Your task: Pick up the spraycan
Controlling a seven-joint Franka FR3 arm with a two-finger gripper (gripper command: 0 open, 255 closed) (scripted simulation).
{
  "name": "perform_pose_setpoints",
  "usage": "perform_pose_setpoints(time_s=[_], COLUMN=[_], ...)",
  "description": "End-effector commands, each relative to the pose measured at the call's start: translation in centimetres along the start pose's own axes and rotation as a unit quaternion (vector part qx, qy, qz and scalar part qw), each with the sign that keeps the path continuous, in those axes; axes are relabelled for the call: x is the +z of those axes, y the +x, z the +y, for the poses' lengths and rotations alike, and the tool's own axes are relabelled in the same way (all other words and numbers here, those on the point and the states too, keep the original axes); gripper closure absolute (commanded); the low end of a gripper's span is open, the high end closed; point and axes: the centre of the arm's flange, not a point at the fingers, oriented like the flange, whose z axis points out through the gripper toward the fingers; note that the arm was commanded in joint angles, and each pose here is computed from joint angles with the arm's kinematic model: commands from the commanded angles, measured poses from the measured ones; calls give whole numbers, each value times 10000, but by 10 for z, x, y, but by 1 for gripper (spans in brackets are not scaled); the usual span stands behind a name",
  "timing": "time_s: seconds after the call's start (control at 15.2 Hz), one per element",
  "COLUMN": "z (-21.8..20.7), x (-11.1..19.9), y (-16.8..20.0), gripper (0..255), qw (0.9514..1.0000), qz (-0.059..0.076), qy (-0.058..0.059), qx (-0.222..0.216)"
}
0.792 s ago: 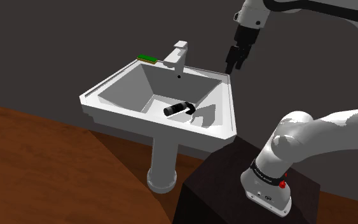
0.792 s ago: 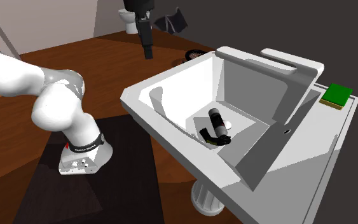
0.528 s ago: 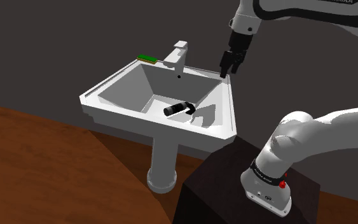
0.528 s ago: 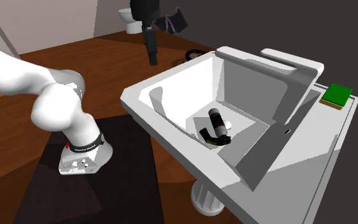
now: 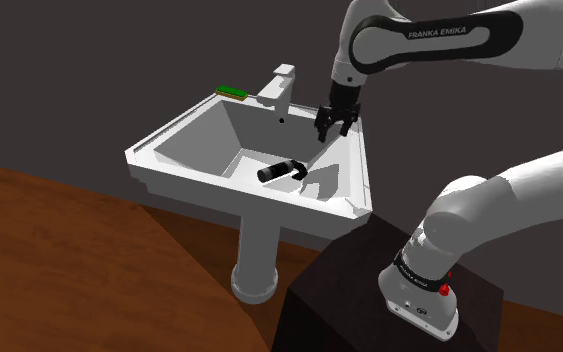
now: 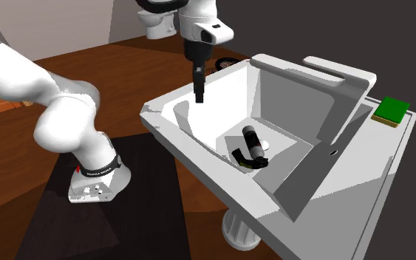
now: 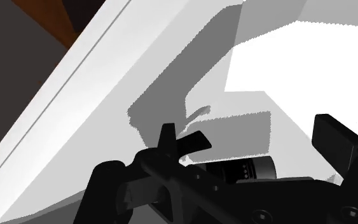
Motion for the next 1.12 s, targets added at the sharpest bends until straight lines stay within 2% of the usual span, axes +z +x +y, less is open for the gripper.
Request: perform_pose_setpoints(time_s=[0.0, 0.26, 0.53, 0.79, 1.06], z=[-3, -3, 1, 8, 18], x=[20, 64, 108, 153, 198], y=[18, 50, 81, 110, 138], gripper=[0, 0, 0, 0, 0], qw=[9997, 9970, 9919, 9841, 9739], qz=[-28, -104, -180, -255, -330], qy=[-10, -37, -64, -91, -117], qx=[261, 760, 1258, 1753, 2243])
